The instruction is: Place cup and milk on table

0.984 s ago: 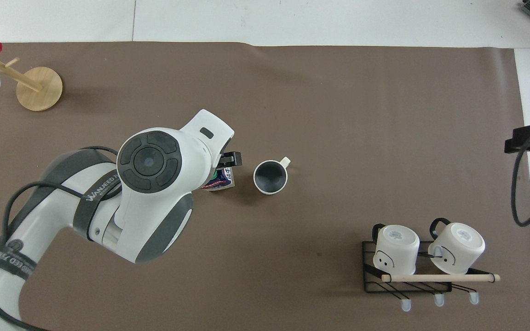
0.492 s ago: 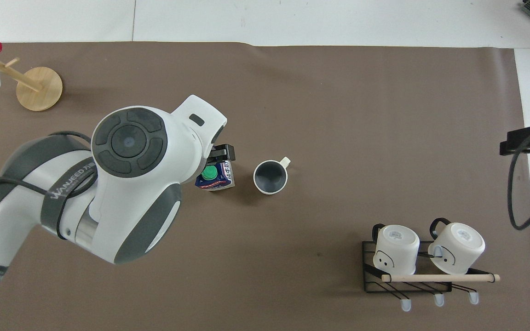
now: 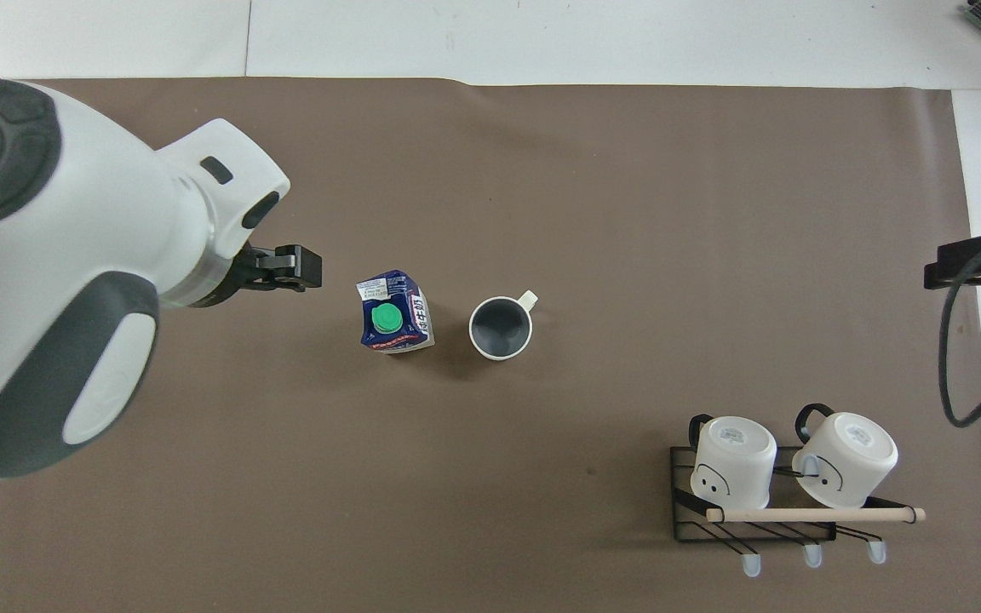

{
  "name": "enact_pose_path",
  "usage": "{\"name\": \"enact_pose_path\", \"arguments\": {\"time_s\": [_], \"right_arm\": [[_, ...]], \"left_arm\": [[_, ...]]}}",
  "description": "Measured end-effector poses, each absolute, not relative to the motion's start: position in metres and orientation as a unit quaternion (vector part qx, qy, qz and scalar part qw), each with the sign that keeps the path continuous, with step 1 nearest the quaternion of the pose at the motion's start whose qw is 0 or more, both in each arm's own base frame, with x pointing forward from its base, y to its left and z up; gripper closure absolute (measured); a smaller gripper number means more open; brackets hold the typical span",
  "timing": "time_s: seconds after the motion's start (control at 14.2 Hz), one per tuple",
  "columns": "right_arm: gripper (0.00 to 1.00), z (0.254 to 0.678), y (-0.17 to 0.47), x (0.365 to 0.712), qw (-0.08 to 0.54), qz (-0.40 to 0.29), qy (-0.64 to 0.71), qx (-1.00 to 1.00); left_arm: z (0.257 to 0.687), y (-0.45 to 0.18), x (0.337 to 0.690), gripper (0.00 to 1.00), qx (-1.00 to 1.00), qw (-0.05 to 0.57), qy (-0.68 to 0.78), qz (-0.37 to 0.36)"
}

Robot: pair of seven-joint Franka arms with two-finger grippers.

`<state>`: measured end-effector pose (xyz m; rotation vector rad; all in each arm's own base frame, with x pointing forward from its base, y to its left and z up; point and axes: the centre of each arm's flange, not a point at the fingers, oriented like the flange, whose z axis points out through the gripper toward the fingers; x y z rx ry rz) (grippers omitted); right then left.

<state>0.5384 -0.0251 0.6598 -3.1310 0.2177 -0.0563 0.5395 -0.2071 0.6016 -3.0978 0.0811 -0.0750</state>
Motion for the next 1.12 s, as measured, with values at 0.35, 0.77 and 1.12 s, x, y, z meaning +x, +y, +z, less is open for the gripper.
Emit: {"name": "enact_pose_path", "arguments": {"time_s": [0.35, 0.77, 1.12], "right_arm": [[0.00, 0.659, -0.025, 0.538, 0.002, -0.016, 0.070, -0.997], [0.00, 0.661, -0.030, 0.537, 0.002, -0.014, 0.075, -0.997], [0.00, 0.661, -0.029, 0.537, 0.002, -0.014, 0.074, -0.997]], "left_arm": [[0.620, -0.120, 0.549, 0.00, -0.999, 0.027, 0.017, 0.001], [0.627, -0.070, 0.549, 0.00, -1.000, 0.021, 0.018, 0.007], [0.630, -0.055, 0.548, 0.00, -1.000, -0.018, 0.012, 0.014]]}}
